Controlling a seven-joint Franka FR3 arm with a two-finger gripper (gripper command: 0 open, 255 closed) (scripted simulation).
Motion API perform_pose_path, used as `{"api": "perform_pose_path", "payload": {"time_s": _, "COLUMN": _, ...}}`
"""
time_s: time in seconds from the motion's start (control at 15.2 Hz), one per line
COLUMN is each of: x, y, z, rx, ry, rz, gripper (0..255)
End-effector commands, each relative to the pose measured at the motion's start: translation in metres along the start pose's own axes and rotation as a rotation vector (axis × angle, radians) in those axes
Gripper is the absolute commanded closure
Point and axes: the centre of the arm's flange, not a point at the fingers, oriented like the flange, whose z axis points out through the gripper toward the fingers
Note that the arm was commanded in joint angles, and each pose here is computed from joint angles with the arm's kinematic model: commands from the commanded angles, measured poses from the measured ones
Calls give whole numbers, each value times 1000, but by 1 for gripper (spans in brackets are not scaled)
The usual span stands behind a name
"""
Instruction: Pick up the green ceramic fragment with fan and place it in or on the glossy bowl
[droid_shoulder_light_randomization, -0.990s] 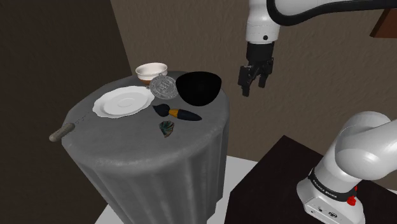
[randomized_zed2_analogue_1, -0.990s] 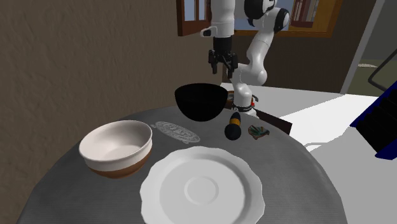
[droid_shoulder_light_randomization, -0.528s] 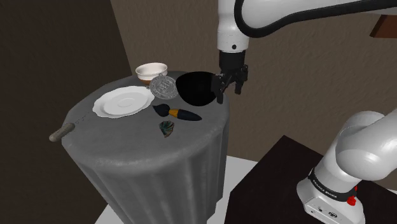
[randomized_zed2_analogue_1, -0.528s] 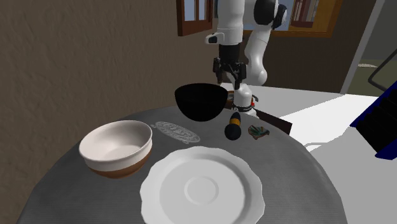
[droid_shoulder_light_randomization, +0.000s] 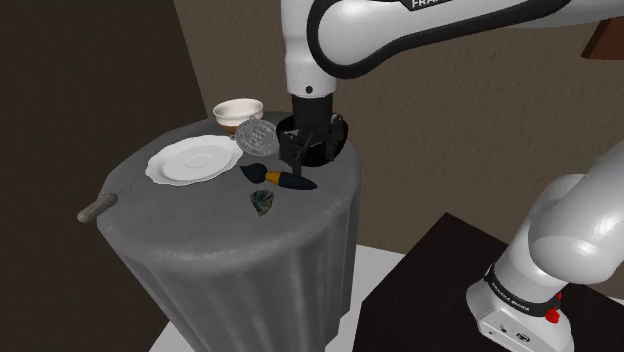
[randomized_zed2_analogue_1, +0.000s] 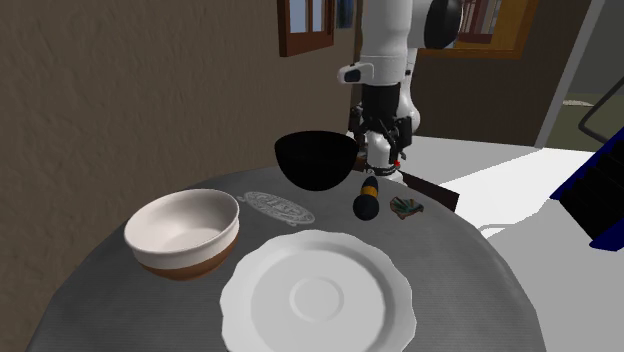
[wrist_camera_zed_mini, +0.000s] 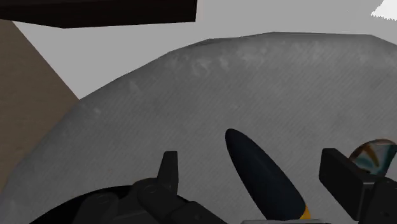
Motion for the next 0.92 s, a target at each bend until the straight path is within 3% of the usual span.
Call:
{"api": "perform_pose_path", "payload": {"time_s": 0.0, "x": 12, "y": -22, "z": 3, "rx": 4, "ry": 5, "rz": -1, "gripper": 0}}
{"api": "perform_pose_path", "payload": {"time_s": 0.53, "x": 56, "y": -112, "z": 17, "rx": 15, "ry": 24, "rz": -11, "gripper": 0}}
{"api": "perform_pose_path", "payload": {"time_s": 0.86, "x": 57, "y": -112, "z": 44, "rx": 15, "ry": 24, "rz": -11, "gripper": 0}}
